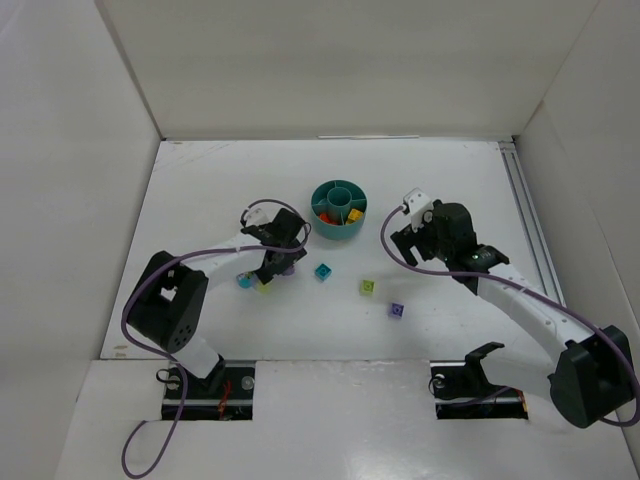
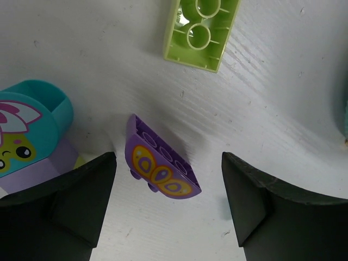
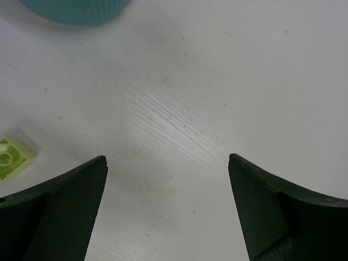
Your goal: Sort the legos into containers by color
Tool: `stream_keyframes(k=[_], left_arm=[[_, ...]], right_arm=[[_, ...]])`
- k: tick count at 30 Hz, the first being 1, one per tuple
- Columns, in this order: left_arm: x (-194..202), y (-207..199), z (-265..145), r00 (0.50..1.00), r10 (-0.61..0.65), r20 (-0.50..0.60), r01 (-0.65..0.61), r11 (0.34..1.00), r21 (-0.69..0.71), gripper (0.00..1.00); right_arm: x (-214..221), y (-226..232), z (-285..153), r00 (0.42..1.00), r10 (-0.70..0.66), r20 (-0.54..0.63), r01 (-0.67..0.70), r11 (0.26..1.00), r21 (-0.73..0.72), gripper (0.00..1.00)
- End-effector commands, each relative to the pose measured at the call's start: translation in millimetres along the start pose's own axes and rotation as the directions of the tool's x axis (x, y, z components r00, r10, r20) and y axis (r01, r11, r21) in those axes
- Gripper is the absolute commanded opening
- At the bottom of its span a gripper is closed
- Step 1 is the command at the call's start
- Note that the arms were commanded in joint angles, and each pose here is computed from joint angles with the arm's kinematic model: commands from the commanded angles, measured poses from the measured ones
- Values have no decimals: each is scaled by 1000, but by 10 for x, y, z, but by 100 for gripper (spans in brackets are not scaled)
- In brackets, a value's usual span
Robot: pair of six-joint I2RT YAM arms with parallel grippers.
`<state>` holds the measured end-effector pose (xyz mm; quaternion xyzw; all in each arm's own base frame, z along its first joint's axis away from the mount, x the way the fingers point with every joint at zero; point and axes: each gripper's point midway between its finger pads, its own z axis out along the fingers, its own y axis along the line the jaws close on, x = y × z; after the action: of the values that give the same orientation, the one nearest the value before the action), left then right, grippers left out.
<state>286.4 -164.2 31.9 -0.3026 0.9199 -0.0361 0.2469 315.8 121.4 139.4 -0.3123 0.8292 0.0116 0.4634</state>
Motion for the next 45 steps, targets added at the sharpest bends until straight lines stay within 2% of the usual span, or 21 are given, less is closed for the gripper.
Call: stream_keyframes(k=[1,3,5,6,9,12,18,23,26,28,30,31,33,34,38,40,45], left_arm=[[-143,-84,-43,998,-41,47,40,999,5,75],[-90,-76,24,999,-22,29,22,1000,-5,69],[-30,-91,54,1000,-11,2,11,1000,0,57],[-30,-91,55,1000,-11,2,11,1000,0,57],[-15,-78,78,1000,-8,-2,8,1000,-8,44],[-19,-126,77,1000,-4,-3,4,1000,13,35],[-84,-311,-20,998,55,35,-58,996,70,23],[-320,-587,-362,970,120,209,-149,981,126,21],[-569,-798,-605,949,100,300,-166,965,205,21],[-778,-932,-770,924,48,380,-156,953,259,21],[-934,-991,-863,888,50,457,-193,943,272,21],[-1052,-1159,-988,865,2,502,-200,918,341,21],[-1146,-1265,-1068,830,18,558,-260,897,357,23],[-1247,-1368,-1164,804,-27,594,-262,881,395,25],[-1469,-1548,-1165,750,-58,659,-291,865,408,27],[-1637,-1618,-1151,739,-82,669,-280,865,416,27],[-1667,-1866,-986,724,-24,690,-355,844,403,27]], right_arm=[[-116,-30,-8,999,0,50,0,1000,3,97],[-82,-35,19,999,5,39,-5,1000,-3,97],[-82,-35,19,999,5,39,-5,1000,-3,97],[-82,-35,19,999,5,39,-5,1000,-3,97],[-82,-35,19,999,5,39,-5,1000,-3,97],[-40,-21,26,1000,5,30,-5,1000,-6,97],[-29,-50,26,1000,10,28,-10,1000,1,97],[-95,-97,-18,999,1,54,-2,1000,22,97],[-154,-139,-86,996,-10,85,7,999,43,97],[-154,-206,-121,996,-6,93,-1,997,73,97],[-193,-237,-177,993,-7,118,-4,996,92,97],[-201,-273,-200,992,-3,124,-10,995,102,97],[-238,-286,-245,989,-4,148,-12,994,110,97],[-227,-314,-248,989,0,146,-17,993,117,97],[-274,-390,-305,986,-6,167,-18,989,145,97],[-260,-427,-309,987,-11,163,-15,988,155,97],[-246,-564,-337,987,6,160,-36,981,189,97]])
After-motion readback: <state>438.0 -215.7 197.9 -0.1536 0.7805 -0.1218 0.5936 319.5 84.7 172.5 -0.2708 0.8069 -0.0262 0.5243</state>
